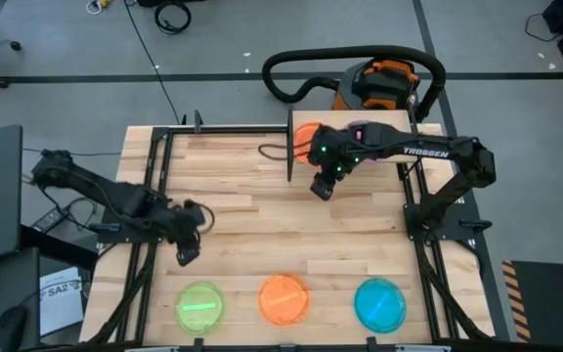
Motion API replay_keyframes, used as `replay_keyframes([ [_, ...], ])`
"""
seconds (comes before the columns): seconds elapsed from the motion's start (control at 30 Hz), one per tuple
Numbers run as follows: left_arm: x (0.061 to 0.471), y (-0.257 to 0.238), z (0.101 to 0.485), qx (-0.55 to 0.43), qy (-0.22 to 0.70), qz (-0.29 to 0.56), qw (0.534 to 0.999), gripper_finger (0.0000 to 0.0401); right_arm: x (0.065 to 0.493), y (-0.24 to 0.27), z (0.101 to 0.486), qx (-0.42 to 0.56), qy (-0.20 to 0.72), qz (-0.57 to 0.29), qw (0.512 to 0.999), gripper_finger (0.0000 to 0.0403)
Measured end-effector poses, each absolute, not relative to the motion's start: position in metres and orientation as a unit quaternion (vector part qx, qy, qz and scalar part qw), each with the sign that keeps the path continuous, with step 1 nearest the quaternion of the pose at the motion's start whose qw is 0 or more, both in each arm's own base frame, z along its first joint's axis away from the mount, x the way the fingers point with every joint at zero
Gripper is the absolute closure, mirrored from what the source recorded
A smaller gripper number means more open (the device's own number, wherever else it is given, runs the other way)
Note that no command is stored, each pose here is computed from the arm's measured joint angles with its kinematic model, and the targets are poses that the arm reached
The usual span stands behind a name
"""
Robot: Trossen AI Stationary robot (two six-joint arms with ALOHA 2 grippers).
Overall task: Place and stack plates onto a shelf
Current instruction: Stack the green plate on top of the pink plate on the shelf
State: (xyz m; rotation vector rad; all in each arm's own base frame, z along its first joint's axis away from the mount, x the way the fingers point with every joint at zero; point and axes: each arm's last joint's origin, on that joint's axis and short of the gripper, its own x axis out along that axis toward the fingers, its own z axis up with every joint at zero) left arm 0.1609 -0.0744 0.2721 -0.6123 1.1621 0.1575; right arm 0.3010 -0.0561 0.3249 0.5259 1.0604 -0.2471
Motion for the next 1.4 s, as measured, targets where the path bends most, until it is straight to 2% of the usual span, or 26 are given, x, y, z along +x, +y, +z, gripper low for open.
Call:
replay_keyframes([
  [0.47,0.174,-0.133,0.221,-0.162,0.661,0.049,0.731,0.0296,0.312,-0.011,0.328,0.210,0.487,-0.047,0.847,0.0268],
  [0.7,0.170,-0.153,0.210,-0.114,0.684,-0.016,0.721,0.0309,0.315,-0.002,0.330,0.202,0.474,-0.031,0.856,0.0268],
  [0.83,0.166,-0.153,0.199,-0.118,0.690,-0.028,0.714,0.0323,0.316,-0.001,0.331,0.201,0.470,-0.028,0.859,0.0268],
  [0.97,0.161,-0.152,0.176,-0.167,0.696,-0.061,0.695,0.0335,0.316,-0.001,0.331,0.201,0.470,-0.028,0.859,0.0268],
  [1.1,0.160,-0.153,0.159,-0.213,0.680,-0.084,0.696,0.0343,0.316,-0.001,0.331,0.201,0.470,-0.028,0.859,0.0268],
  [1.4,0.159,-0.152,0.154,-0.224,0.679,-0.078,0.695,0.0345,0.316,-0.001,0.331,0.198,0.470,-0.027,0.860,0.0268],
])
